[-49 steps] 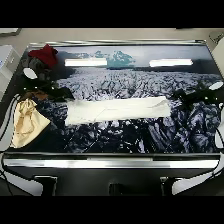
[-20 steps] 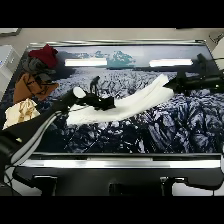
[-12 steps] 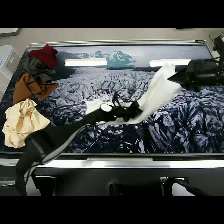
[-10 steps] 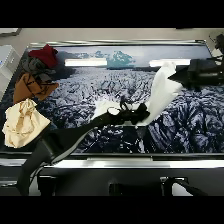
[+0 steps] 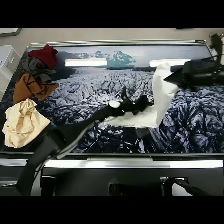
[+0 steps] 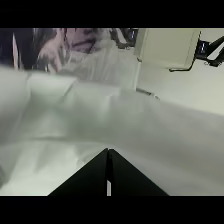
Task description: Fold the clothes and pants, and hang the long-sleeved shirts on hangers.
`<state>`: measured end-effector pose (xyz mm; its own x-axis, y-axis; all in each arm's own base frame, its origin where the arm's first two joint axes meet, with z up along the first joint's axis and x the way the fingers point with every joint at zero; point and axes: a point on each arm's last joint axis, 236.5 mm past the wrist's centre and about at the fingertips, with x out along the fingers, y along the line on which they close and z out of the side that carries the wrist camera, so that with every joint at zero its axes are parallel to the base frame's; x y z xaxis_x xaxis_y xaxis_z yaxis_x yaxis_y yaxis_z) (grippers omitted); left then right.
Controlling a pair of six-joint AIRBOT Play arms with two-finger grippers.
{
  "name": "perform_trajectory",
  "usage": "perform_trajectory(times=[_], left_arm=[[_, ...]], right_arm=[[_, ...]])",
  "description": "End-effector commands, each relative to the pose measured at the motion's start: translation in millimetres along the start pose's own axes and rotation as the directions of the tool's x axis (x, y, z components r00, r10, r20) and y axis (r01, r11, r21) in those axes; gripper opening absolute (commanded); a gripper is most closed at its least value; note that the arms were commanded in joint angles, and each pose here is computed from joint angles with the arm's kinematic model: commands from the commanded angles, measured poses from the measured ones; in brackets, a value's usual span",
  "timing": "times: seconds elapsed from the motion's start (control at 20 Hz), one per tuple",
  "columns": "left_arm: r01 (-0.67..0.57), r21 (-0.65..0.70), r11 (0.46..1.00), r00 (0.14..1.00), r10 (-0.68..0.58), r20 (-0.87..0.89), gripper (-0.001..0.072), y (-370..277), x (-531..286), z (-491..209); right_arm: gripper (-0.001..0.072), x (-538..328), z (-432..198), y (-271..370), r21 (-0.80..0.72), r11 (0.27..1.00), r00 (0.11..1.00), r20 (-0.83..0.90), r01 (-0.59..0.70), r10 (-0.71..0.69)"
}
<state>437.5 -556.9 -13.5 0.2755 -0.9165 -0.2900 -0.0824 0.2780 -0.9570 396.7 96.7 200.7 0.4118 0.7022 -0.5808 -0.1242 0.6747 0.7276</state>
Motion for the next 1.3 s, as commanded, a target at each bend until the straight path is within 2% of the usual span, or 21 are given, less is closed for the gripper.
perform_trajectory(times=[0.0,0.1,0.25,0.45,0.5,0.55,0.6,0.65,0.85,0.95,1.1,1.25], left_arm=[[-0.173,0.33,0.928,0.981,0.191,-0.024,0.0018,5.7,-83.1,65.8],[-0.269,0.459,0.847,0.959,0.279,0.046,0.0019,-14.4,-156.9,111.0],[-0.37,0.538,0.757,0.929,0.32,0.188,0.002,-65.8,-269.2,153.3],[-0.402,0.596,0.695,0.904,0.201,0.376,0.0021,-166.1,-386.6,152.7],[-0.407,0.613,0.677,0.897,0.167,0.41,0.0021,-187.0,-405.9,145.8],[-0.413,0.639,0.649,0.889,0.135,0.437,0.0021,-206.2,-422.8,136.7],[-0.418,0.655,0.629,0.882,0.111,0.457,0.0021,-221.2,-435.2,127.9],[-0.426,0.667,0.611,0.875,0.092,0.474,0.0021,-233.2,-445.0,119.5],[-0.468,0.685,0.558,0.853,0.082,0.515,0.0022,-251.3,-469.2,99.7],[-0.476,0.686,0.55,0.851,0.093,0.517,0.0023,-250.1,-471.2,97.2],[-0.474,0.686,0.552,0.853,0.097,0.512,0.0023,-249.2,-470.6,96.1],[-0.474,0.686,0.552,0.853,0.096,0.512,0.0023,-249.2,-470.5,96.1]], right_arm=[[0.0033,52.0,-9.9,-9.7,-0.035,0.996,0.994,-0.077,0.08,-0.082],[0.0034,102.0,-19.4,-10.9,-0.046,0.993,0.985,-0.127,0.112,-0.117],[0.0034,192.0,-49.0,-9.8,-0.03,0.993,0.968,-0.221,0.113,-0.117],[0.0035,296.5,-115.4,-27.1,0.056,0.983,0.924,-0.355,0.176,-0.145],[0.0072,314.7,-133.9,-33.5,0.09,0.975,0.908,-0.39,0.205,-0.155],[0.0313,326.5,-144.4,-38.7,0.132,0.964,0.899,-0.408,0.23,-0.158],[0.0639,331.1,-148.8,-38.8,0.166,0.959,0.897,-0.42,0.228,-0.14],[0.0696,327.9,-142.9,-38.2,0.162,0.964,0.902,-0.412,0.213,-0.13],[0.0692,241.0,-55.0,-52.0,0.136,0.978,0.958,-0.263,0.159,-0.119],[0.069,166.9,-18.1,-92.8,0.159,0.963,0.961,-0.207,0.216,-0.181],[0.0672,71.0,-32.9,-180.7,0.276,0.892,0.91,-0.314,0.359,-0.269],[0.0657,56.8,-76.8,-229.0,0.404,0.839,0.902,-0.378,0.364,-0.21]])
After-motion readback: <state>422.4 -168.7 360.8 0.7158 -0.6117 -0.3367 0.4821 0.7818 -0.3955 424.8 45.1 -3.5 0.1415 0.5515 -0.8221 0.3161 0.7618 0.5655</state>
